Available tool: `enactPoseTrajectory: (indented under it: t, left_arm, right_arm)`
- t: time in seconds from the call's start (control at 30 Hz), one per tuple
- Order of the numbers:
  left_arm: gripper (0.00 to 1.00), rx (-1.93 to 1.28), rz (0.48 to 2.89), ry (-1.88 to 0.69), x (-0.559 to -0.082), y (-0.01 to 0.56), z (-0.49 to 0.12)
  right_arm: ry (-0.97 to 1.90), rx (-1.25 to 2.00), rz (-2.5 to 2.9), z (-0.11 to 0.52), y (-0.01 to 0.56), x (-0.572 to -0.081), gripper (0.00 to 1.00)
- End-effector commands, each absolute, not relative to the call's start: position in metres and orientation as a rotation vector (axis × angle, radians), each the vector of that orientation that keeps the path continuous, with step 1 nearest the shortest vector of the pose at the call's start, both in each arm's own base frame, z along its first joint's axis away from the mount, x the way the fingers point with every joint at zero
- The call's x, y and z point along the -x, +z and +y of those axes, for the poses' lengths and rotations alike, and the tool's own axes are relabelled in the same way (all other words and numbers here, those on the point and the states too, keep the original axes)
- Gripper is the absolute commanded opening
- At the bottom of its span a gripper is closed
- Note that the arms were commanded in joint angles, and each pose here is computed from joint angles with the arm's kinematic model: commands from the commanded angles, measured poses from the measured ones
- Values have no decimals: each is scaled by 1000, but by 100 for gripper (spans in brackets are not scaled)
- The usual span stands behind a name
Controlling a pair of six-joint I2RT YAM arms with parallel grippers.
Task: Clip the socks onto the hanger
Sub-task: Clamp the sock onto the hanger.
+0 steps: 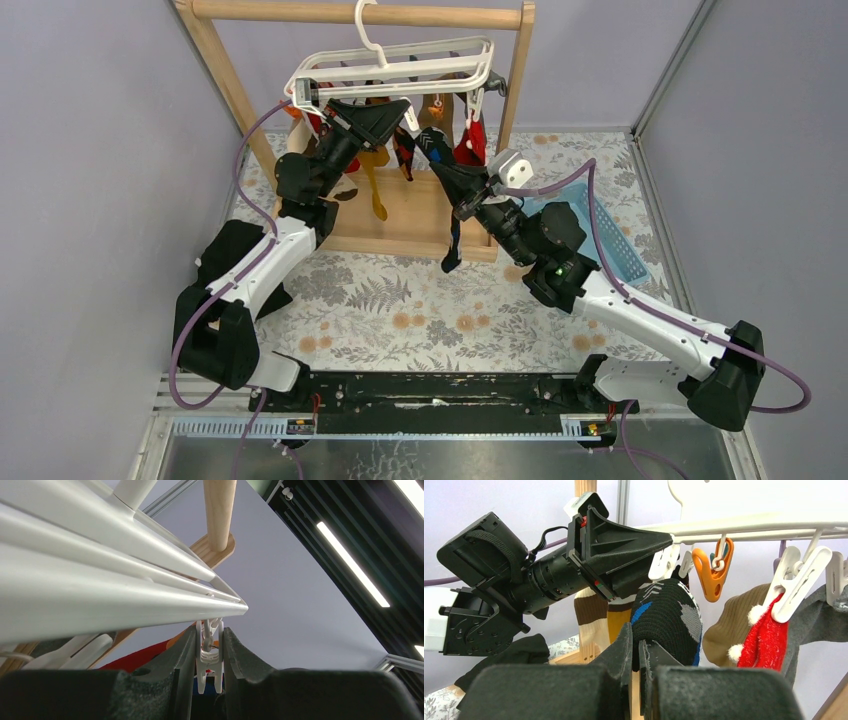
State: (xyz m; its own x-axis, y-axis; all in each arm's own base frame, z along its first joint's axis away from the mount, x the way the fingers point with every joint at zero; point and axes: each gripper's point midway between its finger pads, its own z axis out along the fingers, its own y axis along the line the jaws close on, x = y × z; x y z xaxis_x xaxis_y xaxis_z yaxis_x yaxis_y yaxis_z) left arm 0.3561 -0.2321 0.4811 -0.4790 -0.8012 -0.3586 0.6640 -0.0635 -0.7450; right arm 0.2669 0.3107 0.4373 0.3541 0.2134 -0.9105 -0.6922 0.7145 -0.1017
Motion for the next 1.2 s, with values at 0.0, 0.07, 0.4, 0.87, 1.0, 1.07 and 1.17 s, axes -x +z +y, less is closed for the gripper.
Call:
enactPoseTrajectory:
  t: [0.0, 0.07, 0.4, 0.87, 1.0, 1.07, 1.17]
  left_arm:
    - [0, 70, 1059, -1796, -330, 501, -234]
    - [0, 69, 1058, -1798, -329, 501, -234]
    - [0, 56, 1041, -1832, -322, 504, -234]
    - [0, 66, 1059, -1836, -330, 497, -237]
    - [0, 76, 1069, -1826, -333, 494, -237]
    - [0, 74, 1069, -1829, -334, 493, -238]
    - [0, 75, 1068, -1831, -333, 493, -238]
  right_arm:
    - [633, 459, 986, 301, 464, -261, 0]
    - [636, 460, 983, 301, 466, -260, 0]
    - [630, 482, 978, 311, 471, -266, 0]
    - [626, 478, 964, 305, 475, -261, 0]
    - [633, 476, 952, 303, 479, -258, 0]
    - [633, 474, 948, 302, 481, -257, 0]
    - [631, 476, 951, 302, 481, -258, 0]
